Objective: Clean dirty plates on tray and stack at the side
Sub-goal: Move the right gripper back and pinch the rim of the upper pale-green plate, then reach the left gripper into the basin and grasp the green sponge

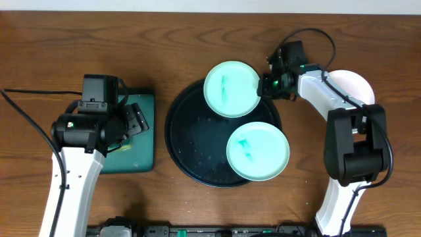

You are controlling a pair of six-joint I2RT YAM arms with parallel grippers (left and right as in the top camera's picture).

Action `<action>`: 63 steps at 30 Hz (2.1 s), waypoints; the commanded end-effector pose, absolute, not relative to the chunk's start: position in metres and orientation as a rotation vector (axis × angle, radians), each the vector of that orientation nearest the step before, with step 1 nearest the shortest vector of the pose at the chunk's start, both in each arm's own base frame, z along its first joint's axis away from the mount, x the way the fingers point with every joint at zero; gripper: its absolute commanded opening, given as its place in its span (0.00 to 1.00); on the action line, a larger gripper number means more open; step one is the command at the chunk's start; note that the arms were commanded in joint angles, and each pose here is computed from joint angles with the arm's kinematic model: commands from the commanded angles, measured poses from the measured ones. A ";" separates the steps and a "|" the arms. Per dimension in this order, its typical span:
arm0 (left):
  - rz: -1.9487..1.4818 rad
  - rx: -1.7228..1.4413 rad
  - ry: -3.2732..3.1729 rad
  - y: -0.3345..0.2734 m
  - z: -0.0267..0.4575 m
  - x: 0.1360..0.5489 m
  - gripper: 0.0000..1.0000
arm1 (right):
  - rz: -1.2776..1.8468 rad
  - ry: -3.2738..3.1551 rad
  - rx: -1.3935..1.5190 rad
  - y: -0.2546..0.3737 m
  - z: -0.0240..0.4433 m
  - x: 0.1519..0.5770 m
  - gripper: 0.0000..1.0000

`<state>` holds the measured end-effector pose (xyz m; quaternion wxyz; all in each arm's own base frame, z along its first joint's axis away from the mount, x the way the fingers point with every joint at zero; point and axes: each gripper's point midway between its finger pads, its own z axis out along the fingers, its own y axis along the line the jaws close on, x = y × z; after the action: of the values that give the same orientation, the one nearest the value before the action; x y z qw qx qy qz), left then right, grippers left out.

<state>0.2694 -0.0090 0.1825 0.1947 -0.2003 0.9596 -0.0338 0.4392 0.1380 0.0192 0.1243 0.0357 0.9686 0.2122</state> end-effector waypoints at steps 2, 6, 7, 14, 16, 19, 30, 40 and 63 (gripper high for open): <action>-0.091 -0.572 2.688 -0.009 0.183 0.269 0.80 | 0.670 2.875 0.082 0.150 0.012 0.424 0.01; -0.091 -0.572 2.688 -0.009 0.183 0.269 0.80 | 0.731 2.905 0.050 0.165 0.017 0.411 0.01; -0.091 -0.572 2.688 -0.009 0.183 0.269 0.80 | 0.747 2.918 0.047 0.170 0.018 0.407 0.01; -0.091 -0.572 2.688 -0.009 0.183 0.269 0.80 | 0.754 2.978 -0.040 0.198 0.016 0.384 0.01; -0.091 -0.572 2.688 -0.009 0.183 0.269 0.80 | 0.705 2.998 0.009 0.198 0.013 0.381 0.01; -0.089 -0.571 2.689 -0.009 0.183 0.269 0.80 | 0.663 3.013 0.046 0.198 0.010 0.380 0.01; 0.134 -0.679 2.809 0.012 0.128 0.275 0.66 | 0.617 3.048 0.066 0.191 0.007 0.373 0.01; 0.084 -0.723 2.878 0.044 0.094 0.292 0.59 | 0.618 3.048 0.065 0.192 0.007 0.373 0.01; -0.053 -0.703 3.009 0.051 0.015 0.317 0.50 | 0.612 3.060 0.046 0.191 0.007 0.370 0.01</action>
<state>0.3183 0.0525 0.0194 0.0301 -0.2348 0.9715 -0.0119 0.3735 0.1913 0.0080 0.0143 0.0180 0.9797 0.1993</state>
